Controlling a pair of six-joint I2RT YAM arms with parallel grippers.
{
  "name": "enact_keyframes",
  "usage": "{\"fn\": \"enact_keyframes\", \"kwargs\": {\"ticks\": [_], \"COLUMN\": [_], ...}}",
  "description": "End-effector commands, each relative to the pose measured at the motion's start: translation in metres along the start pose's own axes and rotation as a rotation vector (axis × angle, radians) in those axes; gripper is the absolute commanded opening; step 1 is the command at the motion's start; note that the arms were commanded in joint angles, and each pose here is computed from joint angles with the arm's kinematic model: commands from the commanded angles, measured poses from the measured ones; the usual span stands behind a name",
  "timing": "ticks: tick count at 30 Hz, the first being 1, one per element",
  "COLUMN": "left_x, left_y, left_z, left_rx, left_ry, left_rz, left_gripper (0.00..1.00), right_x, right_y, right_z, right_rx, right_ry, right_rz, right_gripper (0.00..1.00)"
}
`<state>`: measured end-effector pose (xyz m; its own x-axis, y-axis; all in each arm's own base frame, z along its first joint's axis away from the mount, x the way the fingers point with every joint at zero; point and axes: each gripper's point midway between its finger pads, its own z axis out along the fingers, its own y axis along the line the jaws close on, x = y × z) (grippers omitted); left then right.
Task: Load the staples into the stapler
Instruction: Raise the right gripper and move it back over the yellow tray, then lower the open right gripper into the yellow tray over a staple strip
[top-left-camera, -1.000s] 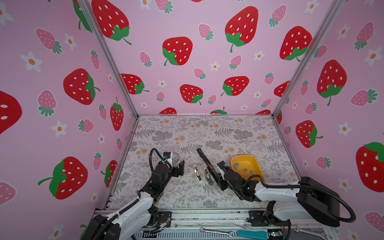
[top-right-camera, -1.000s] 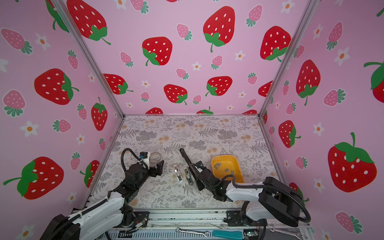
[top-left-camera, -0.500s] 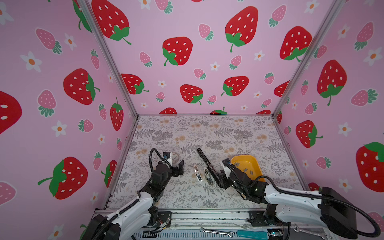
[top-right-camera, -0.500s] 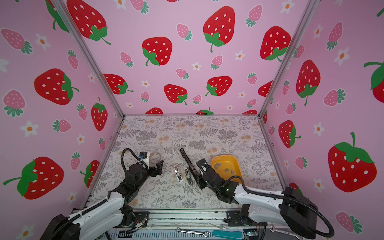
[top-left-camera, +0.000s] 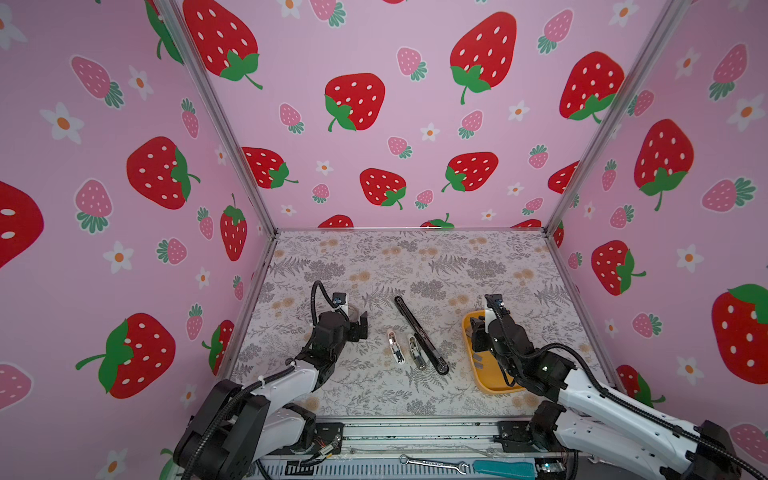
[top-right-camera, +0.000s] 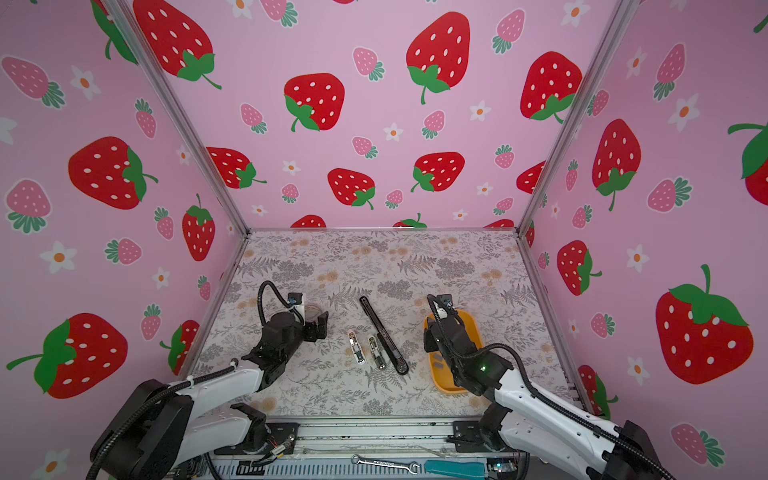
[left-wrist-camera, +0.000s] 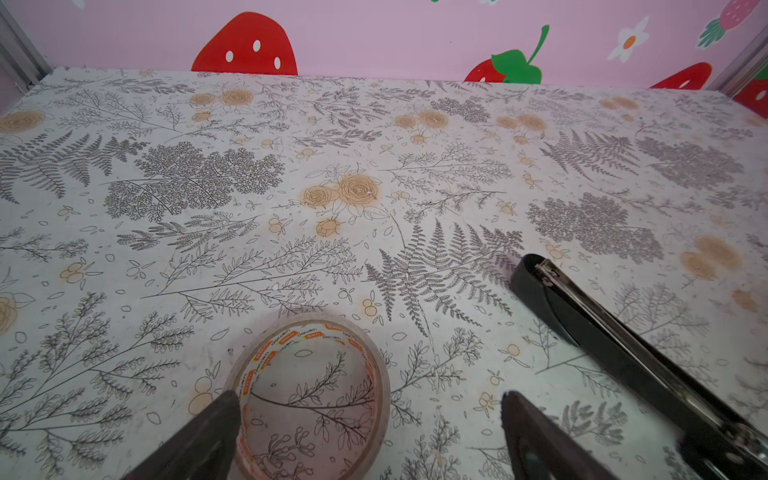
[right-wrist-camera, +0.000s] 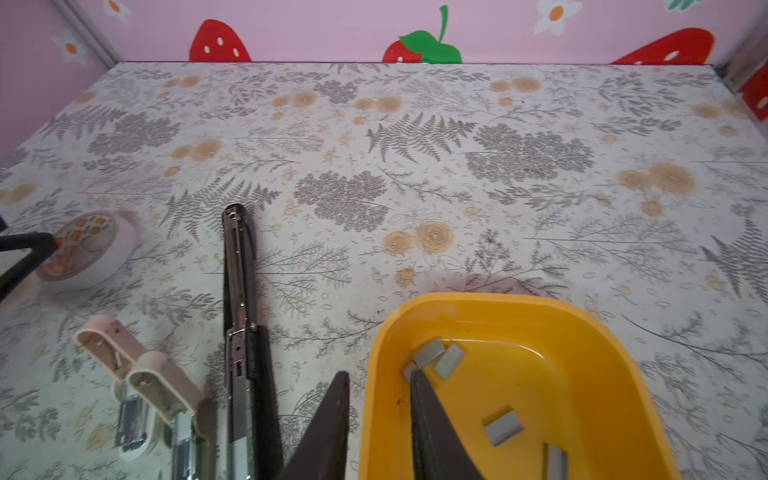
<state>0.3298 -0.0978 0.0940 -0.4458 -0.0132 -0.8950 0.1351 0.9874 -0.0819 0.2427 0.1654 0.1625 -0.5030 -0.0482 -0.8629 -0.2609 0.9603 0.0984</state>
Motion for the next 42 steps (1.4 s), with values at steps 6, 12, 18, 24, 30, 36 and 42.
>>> {"fn": "enact_keyframes", "kwargs": {"ticks": [6, 12, 18, 24, 30, 36, 42], "left_x": [-0.032, -0.034, -0.034, -0.036, -0.036, -0.037, -0.037], "left_y": [0.021, 0.028, 0.032, 0.031, 0.028, 0.026, 0.025], "left_z": [-0.003, -0.007, -0.009, -0.002, 0.001, 0.002, 0.002], "left_rx": [-0.069, -0.099, -0.118, -0.129, -0.13, -0.121, -0.121], "left_ry": [-0.126, -0.166, -0.184, -0.18, -0.168, -0.167, -0.167], "left_rz": [-0.109, -0.134, -0.146, -0.127, -0.109, -0.101, -0.097], "left_gripper": [0.99, 0.99, 0.99, 0.99, 0.99, 0.99, 0.99], "right_x": [0.04, 0.068, 0.072, 0.063, 0.07, 0.085, 0.095], "right_y": [-0.044, -0.058, -0.051, -0.051, -0.045, -0.043, -0.039], "right_z": [0.021, 0.03, 0.045, 0.061, 0.08, 0.092, 0.097], "right_rx": [0.136, 0.205, 0.137, 0.149, 0.147, 0.152, 0.139], "right_ry": [0.174, 0.276, 0.255, 0.274, 0.336, 0.394, 0.432], "right_rz": [0.132, 0.247, 0.335, 0.312, 0.28, 0.277, 0.276], "right_gripper": [0.21, 0.19, 0.21, 0.21, 0.21, 0.21, 0.22]}}
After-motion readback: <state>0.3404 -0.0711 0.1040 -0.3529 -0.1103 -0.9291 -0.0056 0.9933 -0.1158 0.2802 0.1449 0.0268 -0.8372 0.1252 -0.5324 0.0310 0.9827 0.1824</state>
